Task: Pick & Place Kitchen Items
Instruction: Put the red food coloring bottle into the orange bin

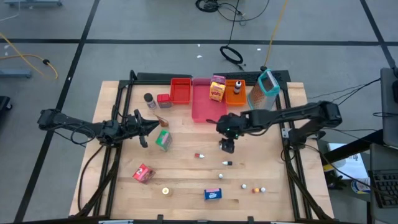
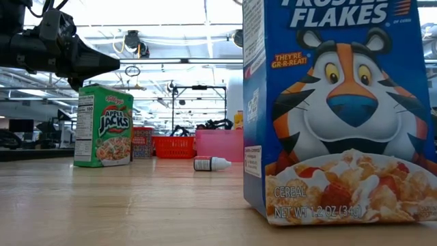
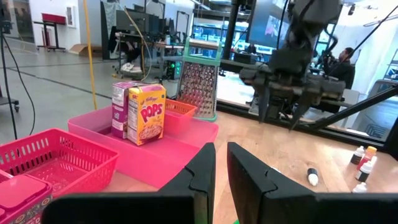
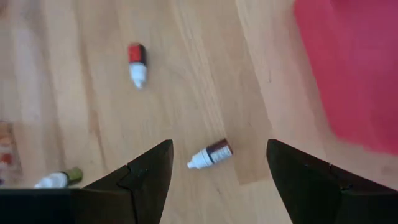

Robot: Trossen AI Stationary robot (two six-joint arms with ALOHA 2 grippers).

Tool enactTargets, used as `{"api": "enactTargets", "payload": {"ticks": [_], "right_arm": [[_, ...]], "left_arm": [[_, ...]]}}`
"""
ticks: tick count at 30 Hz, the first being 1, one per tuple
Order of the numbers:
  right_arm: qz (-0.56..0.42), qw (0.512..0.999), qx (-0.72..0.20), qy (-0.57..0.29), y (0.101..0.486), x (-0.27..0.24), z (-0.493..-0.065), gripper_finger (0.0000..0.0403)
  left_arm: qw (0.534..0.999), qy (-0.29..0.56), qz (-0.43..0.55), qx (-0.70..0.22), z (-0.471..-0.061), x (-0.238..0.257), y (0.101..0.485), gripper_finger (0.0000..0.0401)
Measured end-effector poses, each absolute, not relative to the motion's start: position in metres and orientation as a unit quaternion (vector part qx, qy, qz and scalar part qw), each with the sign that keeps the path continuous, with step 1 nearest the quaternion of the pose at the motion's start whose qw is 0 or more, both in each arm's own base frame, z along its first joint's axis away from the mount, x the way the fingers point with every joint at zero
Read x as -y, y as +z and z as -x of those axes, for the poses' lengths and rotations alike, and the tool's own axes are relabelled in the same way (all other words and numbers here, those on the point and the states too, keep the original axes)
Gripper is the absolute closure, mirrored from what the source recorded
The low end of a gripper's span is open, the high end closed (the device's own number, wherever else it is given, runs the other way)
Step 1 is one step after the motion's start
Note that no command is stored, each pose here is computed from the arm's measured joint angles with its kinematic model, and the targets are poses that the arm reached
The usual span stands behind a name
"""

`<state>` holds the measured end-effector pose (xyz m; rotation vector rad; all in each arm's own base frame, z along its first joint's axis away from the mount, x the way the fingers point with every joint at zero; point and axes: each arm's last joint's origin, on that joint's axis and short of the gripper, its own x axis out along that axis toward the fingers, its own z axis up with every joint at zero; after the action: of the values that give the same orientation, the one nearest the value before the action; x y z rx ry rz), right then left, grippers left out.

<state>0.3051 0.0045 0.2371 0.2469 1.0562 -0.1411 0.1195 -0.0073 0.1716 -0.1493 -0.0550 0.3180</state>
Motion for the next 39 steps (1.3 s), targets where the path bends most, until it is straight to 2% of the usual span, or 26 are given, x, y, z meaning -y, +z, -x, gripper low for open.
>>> {"api": "enactTargets", "payload": {"ticks": [14, 32, 35, 39], "right_arm": [[-0.192, 0.800, -0.544, -0.162, 0.193, -0.003, -0.323, 0.0151], [-0.219, 0.756, -0.584, -0.198, 0.148, -0.015, -0.335, 0.0152], [-0.212, 0.761, -0.581, -0.196, 0.148, -0.019, -0.335, 0.0162], [-0.198, 0.769, -0.572, -0.206, 0.148, -0.022, -0.336, 0.0199]], "left_arm": [[0.984, 0.158, 0.074, 0.027, -0.120, 0.007, 0.172, 0.0361], [0.984, 0.158, 0.074, 0.027, -0.120, 0.007, 0.172, 0.0361], [0.984, 0.158, 0.074, 0.027, -0.120, 0.007, 0.172, 0.0361], [0.984, 0.158, 0.074, 0.027, -0.120, 0.007, 0.172, 0.0361]]}}
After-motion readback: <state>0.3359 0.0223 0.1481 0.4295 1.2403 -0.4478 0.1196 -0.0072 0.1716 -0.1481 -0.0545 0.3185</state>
